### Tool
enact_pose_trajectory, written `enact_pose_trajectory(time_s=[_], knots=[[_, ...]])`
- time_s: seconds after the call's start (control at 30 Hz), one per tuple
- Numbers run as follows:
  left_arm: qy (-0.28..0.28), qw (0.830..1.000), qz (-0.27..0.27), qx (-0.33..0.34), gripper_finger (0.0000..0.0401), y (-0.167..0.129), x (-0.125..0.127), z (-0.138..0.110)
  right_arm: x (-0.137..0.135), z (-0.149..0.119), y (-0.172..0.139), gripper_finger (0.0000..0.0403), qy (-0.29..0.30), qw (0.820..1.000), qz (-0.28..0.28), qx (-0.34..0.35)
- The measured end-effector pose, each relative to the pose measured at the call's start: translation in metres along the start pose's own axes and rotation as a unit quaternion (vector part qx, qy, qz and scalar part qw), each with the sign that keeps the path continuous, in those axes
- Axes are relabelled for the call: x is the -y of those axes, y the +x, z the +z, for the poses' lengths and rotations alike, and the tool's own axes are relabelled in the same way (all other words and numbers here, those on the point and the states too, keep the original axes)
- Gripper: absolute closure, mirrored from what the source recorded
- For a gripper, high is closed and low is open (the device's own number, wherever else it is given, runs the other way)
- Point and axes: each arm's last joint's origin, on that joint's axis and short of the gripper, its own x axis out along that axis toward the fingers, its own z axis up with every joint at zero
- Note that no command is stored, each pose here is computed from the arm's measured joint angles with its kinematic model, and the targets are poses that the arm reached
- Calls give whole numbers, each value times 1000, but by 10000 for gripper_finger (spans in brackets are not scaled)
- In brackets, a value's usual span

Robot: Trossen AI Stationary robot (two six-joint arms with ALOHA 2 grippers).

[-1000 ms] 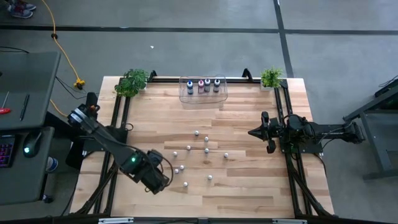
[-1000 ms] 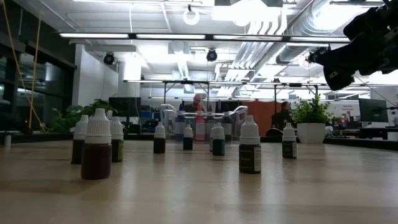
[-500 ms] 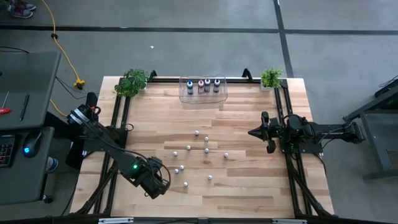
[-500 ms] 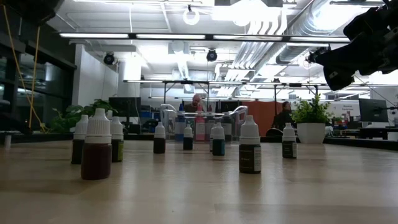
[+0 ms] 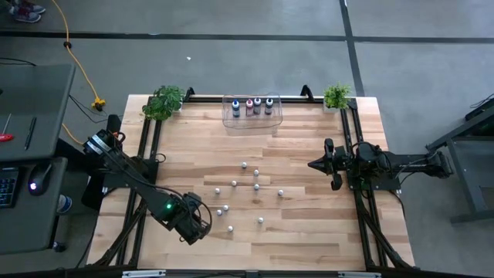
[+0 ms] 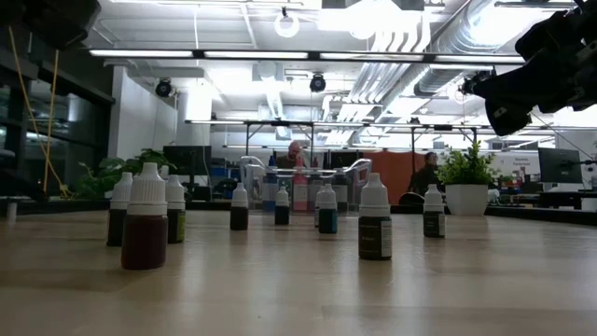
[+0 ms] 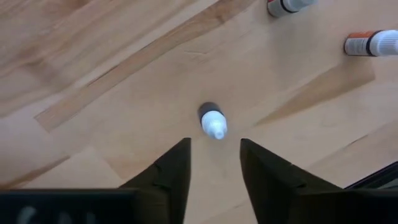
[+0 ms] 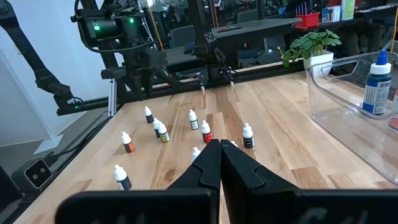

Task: Pick & Place food coloring
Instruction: Put the left small black food coloring bottle into the transparent bin

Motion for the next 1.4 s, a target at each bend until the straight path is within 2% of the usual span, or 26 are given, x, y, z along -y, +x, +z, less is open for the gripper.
enact_pose_trajectory(time_s=[0.17,0.27,0.53,0.83,1.0,1.4], knots=[[-3,1000,0,0,207,0,0,0,0,0,0,402,0,1000,0,0],[-5,1000,1,1,188,2,1,2,0,0,0,402,0,1000,0,0],[-18,999,21,-40,183,34,5,6,0,0,0,402,0,1000,0,0],[-10,999,28,-42,183,39,6,6,0,0,0,402,0,1000,0,0],[-9,999,30,-41,201,39,5,6,0,0,0,402,0,1000,0,0],[-6,999,29,-33,288,39,5,7,0,0,0,402,0,1000,0,0]])
